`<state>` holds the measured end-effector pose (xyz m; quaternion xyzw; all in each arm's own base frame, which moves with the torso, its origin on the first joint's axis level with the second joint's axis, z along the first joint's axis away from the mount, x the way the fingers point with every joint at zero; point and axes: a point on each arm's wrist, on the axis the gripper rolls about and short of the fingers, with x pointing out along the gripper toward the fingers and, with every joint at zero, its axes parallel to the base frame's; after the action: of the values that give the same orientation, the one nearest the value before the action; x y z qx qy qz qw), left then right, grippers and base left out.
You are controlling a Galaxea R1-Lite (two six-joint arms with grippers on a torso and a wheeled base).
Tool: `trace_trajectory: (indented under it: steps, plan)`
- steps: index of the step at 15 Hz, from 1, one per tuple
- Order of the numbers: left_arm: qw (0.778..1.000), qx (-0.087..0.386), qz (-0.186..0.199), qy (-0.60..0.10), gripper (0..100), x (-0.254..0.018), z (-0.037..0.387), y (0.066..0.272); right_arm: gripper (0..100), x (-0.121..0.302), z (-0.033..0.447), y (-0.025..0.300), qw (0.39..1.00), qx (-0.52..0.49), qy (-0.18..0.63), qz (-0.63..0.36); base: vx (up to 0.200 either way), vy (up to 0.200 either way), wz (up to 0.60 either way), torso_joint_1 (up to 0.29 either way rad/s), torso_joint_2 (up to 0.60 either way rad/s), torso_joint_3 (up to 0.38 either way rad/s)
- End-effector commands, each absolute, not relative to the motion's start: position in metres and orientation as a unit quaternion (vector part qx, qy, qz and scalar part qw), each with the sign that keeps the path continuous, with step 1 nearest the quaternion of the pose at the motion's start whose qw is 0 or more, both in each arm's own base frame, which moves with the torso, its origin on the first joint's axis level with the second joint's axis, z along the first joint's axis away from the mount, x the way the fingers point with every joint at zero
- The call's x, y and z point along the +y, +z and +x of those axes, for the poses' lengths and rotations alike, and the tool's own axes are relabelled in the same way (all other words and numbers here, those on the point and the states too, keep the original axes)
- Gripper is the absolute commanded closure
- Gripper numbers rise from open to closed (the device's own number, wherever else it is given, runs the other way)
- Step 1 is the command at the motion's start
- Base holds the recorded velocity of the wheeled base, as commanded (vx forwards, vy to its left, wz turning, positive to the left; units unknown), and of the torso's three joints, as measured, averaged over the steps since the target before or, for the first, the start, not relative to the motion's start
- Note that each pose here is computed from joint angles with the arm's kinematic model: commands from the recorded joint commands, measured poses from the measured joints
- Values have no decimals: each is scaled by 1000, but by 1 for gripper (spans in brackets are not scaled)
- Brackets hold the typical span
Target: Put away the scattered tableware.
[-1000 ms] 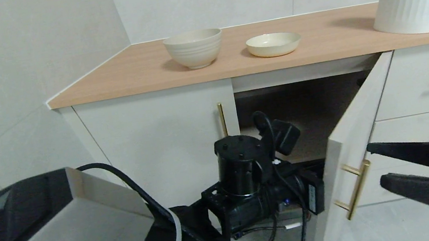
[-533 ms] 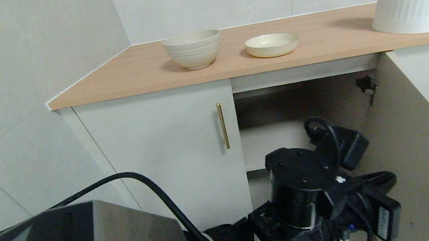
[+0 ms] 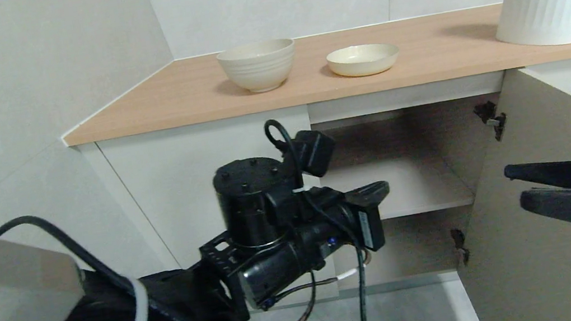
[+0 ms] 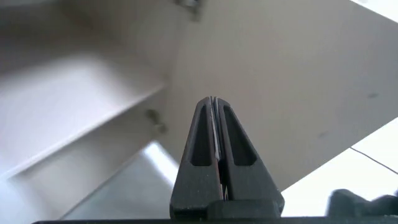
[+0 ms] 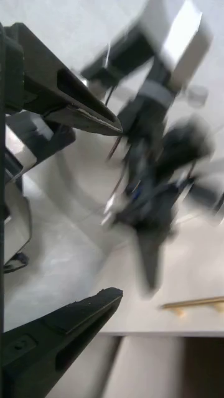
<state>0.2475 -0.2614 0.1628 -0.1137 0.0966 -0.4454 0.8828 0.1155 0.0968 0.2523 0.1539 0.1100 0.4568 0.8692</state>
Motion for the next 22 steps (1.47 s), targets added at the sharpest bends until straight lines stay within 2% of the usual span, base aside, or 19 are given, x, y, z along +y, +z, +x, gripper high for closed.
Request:
trace_trajectory:
  steps: [1,3,4,6,12,13,22]
  plan:
    - [908,74,-116,-395,100,-205,244,183,0,129,160,231,873,174,438,127,0,0,0,0,0,0]
    - [922,77,-112,-363,100,-174,239,185,0,141,179,217,886,192,410,96,0,0,0,0,0,0]
    - [933,92,-110,-329,100,-149,234,183,0,149,194,209,906,198,367,73,0,0,0,0,0,0]
    - [941,110,-107,-301,100,-126,223,183,0,153,212,207,915,201,343,73,0,0,0,0,0,0]
    - [956,110,-105,-249,100,-92,212,204,0,155,223,208,921,197,327,74,0,0,0,0,0,0]
    - [958,114,-105,-242,0,-89,213,205,0,152,221,212,924,189,322,76,0,0,0,0,0,0]
    - [969,61,-112,-212,0,-80,207,230,0,143,209,230,929,158,323,84,0,0,0,0,0,0]
